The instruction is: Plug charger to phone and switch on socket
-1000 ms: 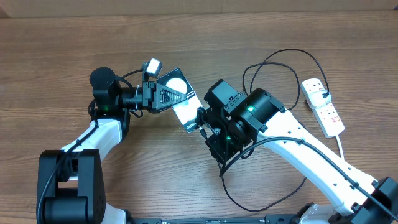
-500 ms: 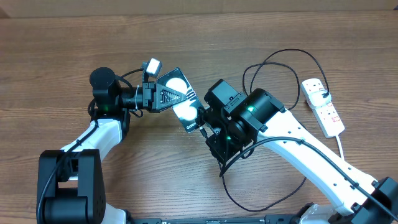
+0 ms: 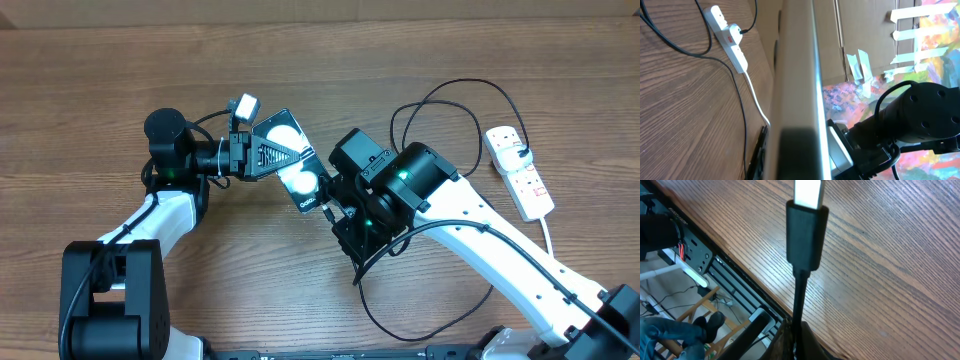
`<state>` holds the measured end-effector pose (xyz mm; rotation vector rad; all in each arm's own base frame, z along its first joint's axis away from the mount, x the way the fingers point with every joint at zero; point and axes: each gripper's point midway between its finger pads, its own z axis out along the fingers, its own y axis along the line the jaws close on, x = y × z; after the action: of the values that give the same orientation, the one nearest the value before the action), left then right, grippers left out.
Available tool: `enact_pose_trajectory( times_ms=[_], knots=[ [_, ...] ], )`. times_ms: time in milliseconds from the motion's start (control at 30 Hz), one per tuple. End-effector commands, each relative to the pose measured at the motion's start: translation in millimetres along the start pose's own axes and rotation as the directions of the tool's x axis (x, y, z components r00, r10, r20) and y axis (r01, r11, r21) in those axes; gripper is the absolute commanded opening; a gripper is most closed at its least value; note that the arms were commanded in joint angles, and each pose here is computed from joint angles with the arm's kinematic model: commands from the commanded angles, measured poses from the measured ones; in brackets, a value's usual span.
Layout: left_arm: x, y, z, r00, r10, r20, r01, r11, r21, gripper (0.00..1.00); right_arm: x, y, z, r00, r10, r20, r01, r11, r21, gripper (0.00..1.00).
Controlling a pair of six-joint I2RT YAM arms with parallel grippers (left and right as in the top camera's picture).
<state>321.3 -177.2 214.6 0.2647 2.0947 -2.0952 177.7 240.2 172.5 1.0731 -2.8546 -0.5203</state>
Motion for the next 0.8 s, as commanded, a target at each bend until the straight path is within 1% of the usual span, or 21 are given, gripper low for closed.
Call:
enact_pose_trajectory(
  times_ms=[0,333,767],
  knots=[
    [-2.3,-6.8,1.1,0.998,0.056,-0.023,-0.056,0.998,0.008,0.04,-1.9,1.8,0.5,1.000,-0.002,0.008,0.002,1.000,-0.009,0.04],
    [-2.3,-6.8,1.1,0.998,0.056,-0.023,-0.056,0.998,0.008,0.04,-6.5,1.9,0.4,1.000,-0.008,0.026,0.008,1.000,-0.009,0.04],
    [-2.3,-6.8,1.1,0.998,0.067,-0.022,-0.067,0.998,0.008,0.04,-0.2,3.6,0.4,1.000,0.000,0.000,0.000,1.000,-0.020,0.04]
  ],
)
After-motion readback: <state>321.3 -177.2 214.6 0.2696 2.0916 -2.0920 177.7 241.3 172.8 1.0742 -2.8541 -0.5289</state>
